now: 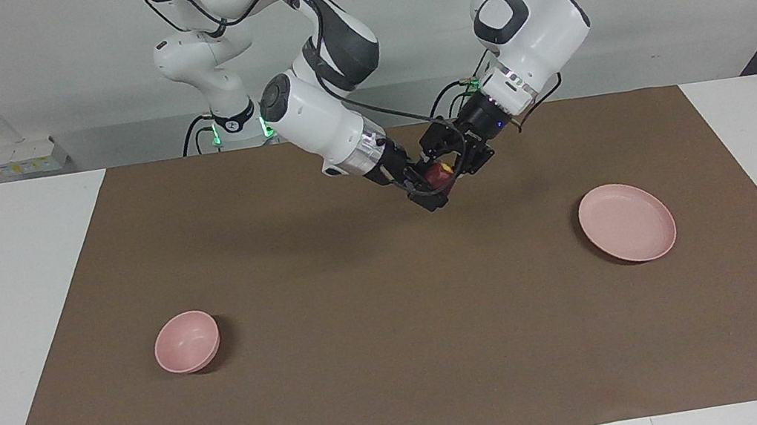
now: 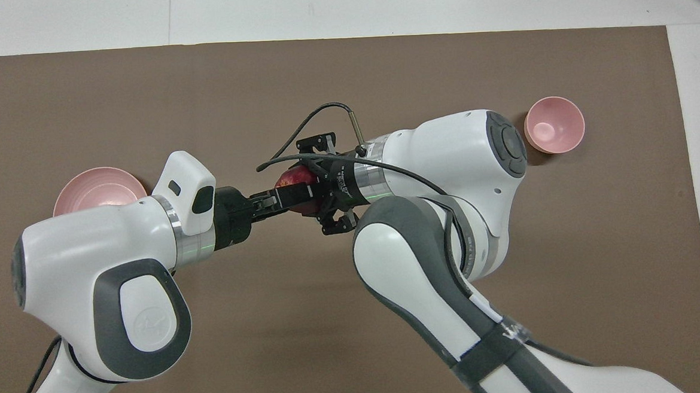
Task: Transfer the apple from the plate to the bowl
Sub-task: 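Close the right gripper on the apple held by the left gripper, then carry the apple with the right gripper while the left gripper withdraws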
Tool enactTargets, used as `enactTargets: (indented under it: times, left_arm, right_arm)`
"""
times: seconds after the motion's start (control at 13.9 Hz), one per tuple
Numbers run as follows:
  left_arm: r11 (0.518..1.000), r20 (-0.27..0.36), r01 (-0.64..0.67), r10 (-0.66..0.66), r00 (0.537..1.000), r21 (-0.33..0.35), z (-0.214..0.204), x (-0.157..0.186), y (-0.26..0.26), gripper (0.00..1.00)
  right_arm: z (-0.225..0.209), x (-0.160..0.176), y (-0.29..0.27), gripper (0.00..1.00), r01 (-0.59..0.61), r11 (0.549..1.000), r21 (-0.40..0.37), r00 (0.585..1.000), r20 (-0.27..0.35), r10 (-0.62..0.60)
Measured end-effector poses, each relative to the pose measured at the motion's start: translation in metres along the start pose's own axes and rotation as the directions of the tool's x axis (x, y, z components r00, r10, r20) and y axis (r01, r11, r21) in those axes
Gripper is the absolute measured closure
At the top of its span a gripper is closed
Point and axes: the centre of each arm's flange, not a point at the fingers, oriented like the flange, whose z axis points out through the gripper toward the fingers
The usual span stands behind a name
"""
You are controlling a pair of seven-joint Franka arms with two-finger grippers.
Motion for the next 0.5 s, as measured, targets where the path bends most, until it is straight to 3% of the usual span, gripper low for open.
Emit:
enactTargets:
  times: [0.29, 0.5]
  left_arm:
    - [1.0, 0.005, 0.001, -0.001, 1.0, -0.001, -0.0001, 0.0001, -0.0003, 0.25]
    - [1.0, 0.026, 0.007, -0.007, 1.0, -0.005, -0.0004, -0.0002, 0.0001, 0.15]
  right_arm:
    - [0.0001, -0.0002, 0.0002, 0.24, 0.0, 1.0, -0.002, 1.0, 0.001, 0.0]
    - [-0.0001, -0.0005, 0.0002, 0.25, 0.003, 1.0, -0.001, 1.0, 0.001, -0.003]
